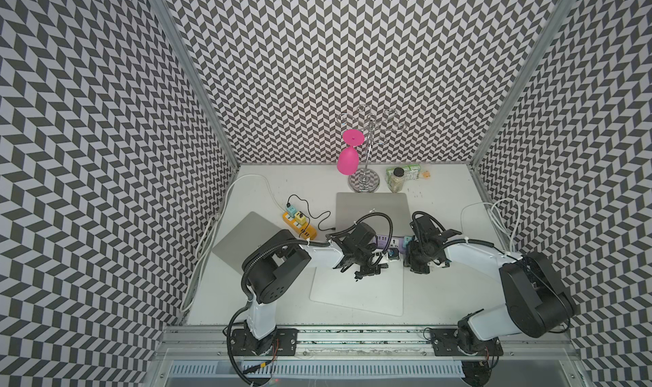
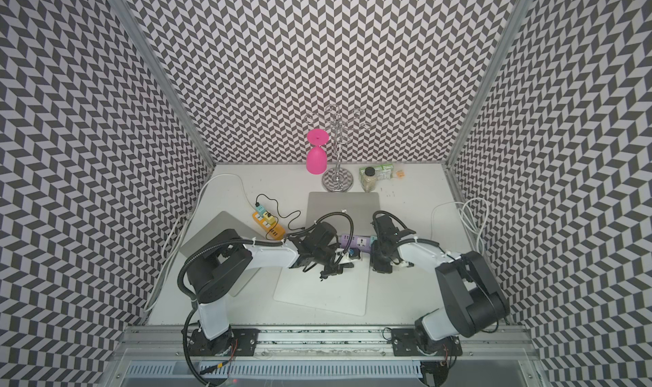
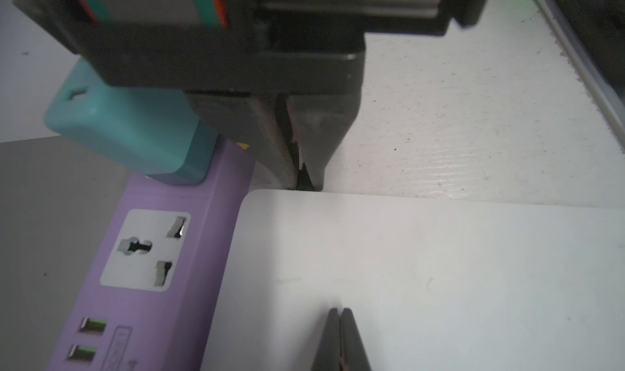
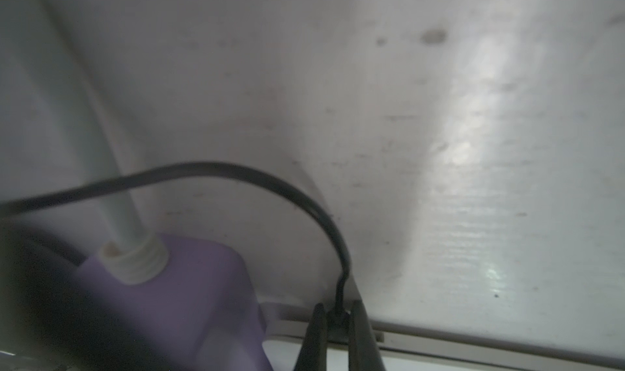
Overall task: Unplug the laptop charger
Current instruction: Remove the charging cable from the laptop.
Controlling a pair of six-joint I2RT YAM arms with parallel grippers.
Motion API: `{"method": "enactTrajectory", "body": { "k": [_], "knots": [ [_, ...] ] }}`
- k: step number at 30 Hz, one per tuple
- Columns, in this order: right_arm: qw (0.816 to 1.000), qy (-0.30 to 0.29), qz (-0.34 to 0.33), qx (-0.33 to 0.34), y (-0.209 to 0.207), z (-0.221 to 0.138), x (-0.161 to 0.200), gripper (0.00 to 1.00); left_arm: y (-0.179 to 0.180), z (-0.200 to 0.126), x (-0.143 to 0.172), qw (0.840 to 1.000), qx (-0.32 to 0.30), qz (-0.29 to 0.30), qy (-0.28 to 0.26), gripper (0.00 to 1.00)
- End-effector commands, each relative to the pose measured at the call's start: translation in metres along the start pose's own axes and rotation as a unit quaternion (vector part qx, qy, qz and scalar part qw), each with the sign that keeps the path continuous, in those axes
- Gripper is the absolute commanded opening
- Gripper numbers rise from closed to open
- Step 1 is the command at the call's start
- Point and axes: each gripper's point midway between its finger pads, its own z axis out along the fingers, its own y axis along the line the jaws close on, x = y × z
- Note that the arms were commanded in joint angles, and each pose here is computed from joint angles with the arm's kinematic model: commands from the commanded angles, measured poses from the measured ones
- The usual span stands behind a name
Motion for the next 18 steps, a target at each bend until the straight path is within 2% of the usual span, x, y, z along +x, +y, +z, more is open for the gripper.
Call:
{"method": "enactTrajectory", "body": {
  "k": [1, 6, 18],
  "knots": [
    [0.998, -0.016, 0.057, 0.006, -0.014, 0.004, -0.009, 0.01, -0.016, 0.007, 0.021, 0.999, 0.023, -0.016, 0.026, 0.00],
    [0.998, -0.024, 0.059, -0.012, -0.008, -0.002, -0.010, 0.01, -0.020, 0.008, 0.025, 0.999, 0.029, -0.018, 0.032, 0.00],
    [0.998, -0.036, 0.042, -0.006, -0.002, -0.003, -0.010, 0.00, -0.017, 0.009, 0.027, 0.999, 0.026, -0.020, 0.034, 0.00]
  ]
}}
